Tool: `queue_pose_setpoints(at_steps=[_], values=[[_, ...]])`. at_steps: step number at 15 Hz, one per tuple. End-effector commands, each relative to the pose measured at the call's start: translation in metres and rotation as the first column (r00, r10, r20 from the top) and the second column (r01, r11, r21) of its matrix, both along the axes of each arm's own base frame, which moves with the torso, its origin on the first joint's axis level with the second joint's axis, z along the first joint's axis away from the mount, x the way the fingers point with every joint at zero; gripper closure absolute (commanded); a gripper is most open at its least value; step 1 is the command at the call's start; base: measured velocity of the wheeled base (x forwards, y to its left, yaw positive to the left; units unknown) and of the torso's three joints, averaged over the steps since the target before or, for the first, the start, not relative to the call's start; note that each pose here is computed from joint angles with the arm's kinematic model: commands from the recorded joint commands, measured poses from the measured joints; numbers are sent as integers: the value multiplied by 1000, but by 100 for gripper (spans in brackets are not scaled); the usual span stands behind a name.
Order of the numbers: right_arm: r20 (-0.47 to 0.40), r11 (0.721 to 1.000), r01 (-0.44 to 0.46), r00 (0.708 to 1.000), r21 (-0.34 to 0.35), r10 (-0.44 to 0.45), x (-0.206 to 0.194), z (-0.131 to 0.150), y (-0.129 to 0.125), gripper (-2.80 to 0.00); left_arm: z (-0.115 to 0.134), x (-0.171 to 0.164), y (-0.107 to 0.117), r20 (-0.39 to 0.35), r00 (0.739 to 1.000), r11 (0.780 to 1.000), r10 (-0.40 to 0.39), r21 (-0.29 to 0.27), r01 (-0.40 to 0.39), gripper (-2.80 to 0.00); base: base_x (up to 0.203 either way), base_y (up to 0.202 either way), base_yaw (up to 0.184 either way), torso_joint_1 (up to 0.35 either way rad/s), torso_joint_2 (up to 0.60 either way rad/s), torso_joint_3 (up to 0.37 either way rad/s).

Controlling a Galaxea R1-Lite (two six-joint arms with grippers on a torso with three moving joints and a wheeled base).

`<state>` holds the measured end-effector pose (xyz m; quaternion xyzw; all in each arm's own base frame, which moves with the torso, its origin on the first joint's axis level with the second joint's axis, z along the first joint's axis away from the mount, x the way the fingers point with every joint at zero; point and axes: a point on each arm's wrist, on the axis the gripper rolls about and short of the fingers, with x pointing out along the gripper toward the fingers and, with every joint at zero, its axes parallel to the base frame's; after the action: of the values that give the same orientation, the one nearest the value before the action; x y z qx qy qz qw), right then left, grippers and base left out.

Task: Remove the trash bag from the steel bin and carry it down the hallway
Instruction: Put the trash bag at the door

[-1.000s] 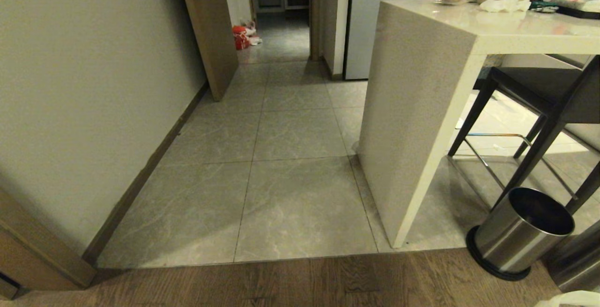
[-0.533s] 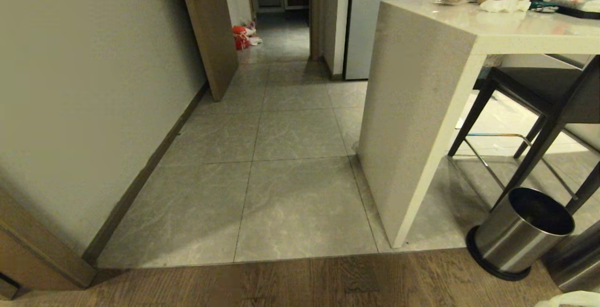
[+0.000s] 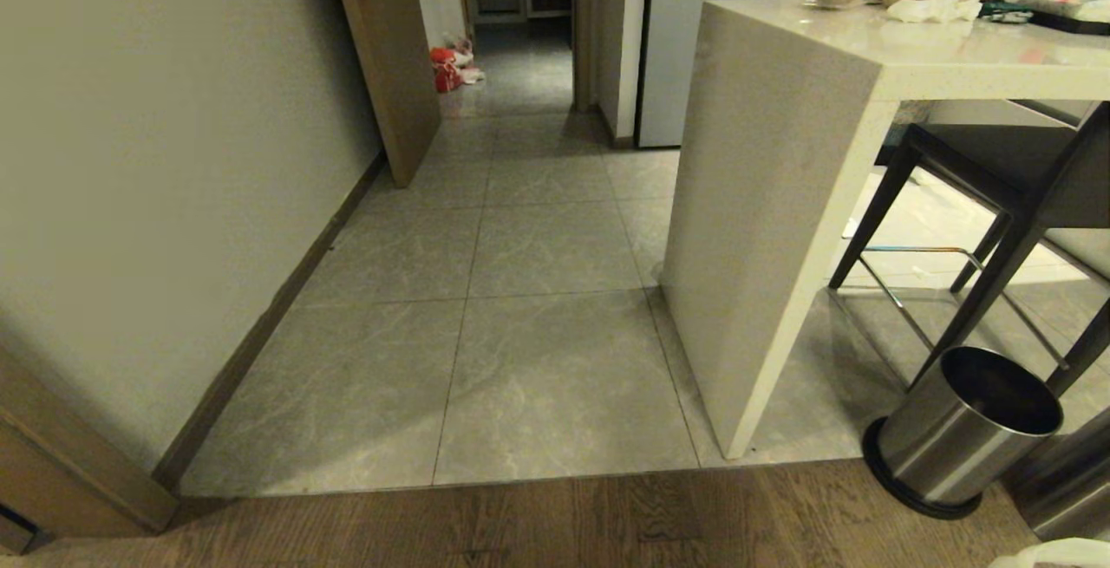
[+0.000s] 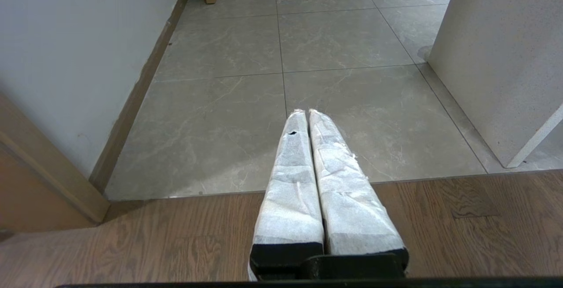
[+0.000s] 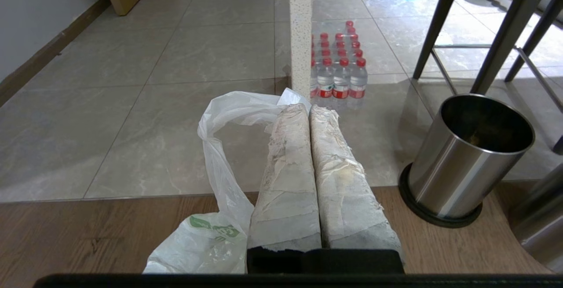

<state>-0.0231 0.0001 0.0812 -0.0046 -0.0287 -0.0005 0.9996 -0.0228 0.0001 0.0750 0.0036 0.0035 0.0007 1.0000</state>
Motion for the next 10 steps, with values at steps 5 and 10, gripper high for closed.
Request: queue_pose_setpoints(at_steps=[5, 10], values=[[-25, 1000, -1, 1000, -3, 1, 2, -7, 0, 0, 0, 0, 0, -1, 1000, 1000, 1, 0, -1, 0, 0, 0, 0, 0, 0, 0], [-22, 1000, -1, 1000, -2, 1, 2, -7, 0, 0, 0, 0, 0, 0, 1000, 1000, 1, 0, -1, 0, 2, 2, -45, 2, -1, 1]])
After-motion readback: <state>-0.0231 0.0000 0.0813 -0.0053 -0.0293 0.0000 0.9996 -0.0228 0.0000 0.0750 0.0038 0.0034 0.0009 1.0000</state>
